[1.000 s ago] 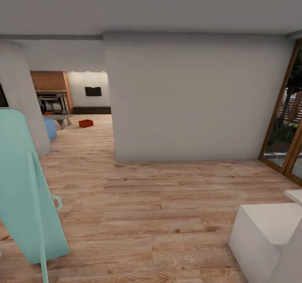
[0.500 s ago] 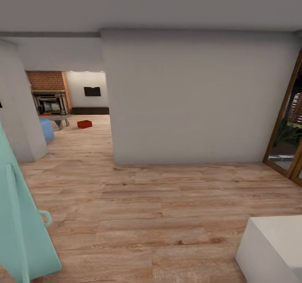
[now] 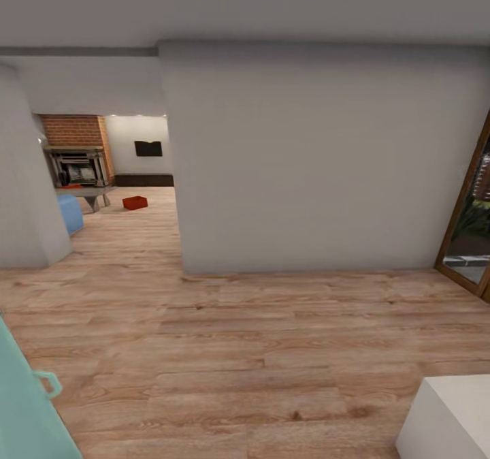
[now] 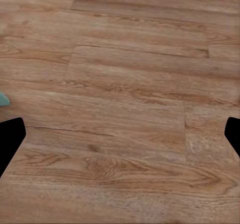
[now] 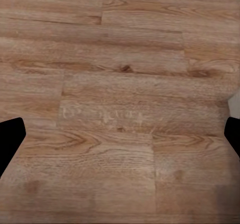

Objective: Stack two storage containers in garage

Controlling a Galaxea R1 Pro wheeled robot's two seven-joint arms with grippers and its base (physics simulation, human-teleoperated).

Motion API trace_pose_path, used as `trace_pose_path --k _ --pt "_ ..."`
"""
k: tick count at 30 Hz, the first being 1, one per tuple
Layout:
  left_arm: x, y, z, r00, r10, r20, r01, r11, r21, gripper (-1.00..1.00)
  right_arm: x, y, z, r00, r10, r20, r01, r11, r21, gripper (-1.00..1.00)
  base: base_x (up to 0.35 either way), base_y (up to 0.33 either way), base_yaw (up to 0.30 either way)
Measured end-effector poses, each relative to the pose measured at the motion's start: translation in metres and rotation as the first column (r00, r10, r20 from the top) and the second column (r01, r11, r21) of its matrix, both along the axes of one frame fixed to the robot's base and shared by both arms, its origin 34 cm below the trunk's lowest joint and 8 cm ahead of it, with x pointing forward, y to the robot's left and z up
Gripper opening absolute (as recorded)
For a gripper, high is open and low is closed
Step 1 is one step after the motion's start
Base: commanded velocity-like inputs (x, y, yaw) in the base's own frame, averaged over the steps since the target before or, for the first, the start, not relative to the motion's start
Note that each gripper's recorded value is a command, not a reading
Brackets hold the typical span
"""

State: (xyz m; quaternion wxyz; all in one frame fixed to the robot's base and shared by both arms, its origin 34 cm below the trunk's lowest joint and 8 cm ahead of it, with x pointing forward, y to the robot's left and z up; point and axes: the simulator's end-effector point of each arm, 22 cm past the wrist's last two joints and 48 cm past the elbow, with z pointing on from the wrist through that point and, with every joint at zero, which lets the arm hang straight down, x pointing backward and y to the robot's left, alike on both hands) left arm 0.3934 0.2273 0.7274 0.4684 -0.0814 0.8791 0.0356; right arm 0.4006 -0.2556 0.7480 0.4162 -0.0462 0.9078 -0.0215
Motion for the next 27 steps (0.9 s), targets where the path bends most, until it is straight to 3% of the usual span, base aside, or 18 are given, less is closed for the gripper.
trace_pose_path --k 16,27 --pt "0.0000 0.0007 0.0000 1.000 0.001 0.000 -0.001 1.000 0.000 1.00 0.0001 -0.0015 0.0001 1.000 -0.006 0.000 0.006 1.000 -0.003 1.00 0.325 0.000 0.007" --pt "-0.0002 0.0032 -0.0002 1.000 0.006 0.000 -0.006 1.000 0.003 1.00 0.0002 -0.0016 0.0001 1.000 -0.007 0.001 0.007 1.000 -0.003 1.00 0.327 0.000 0.264"
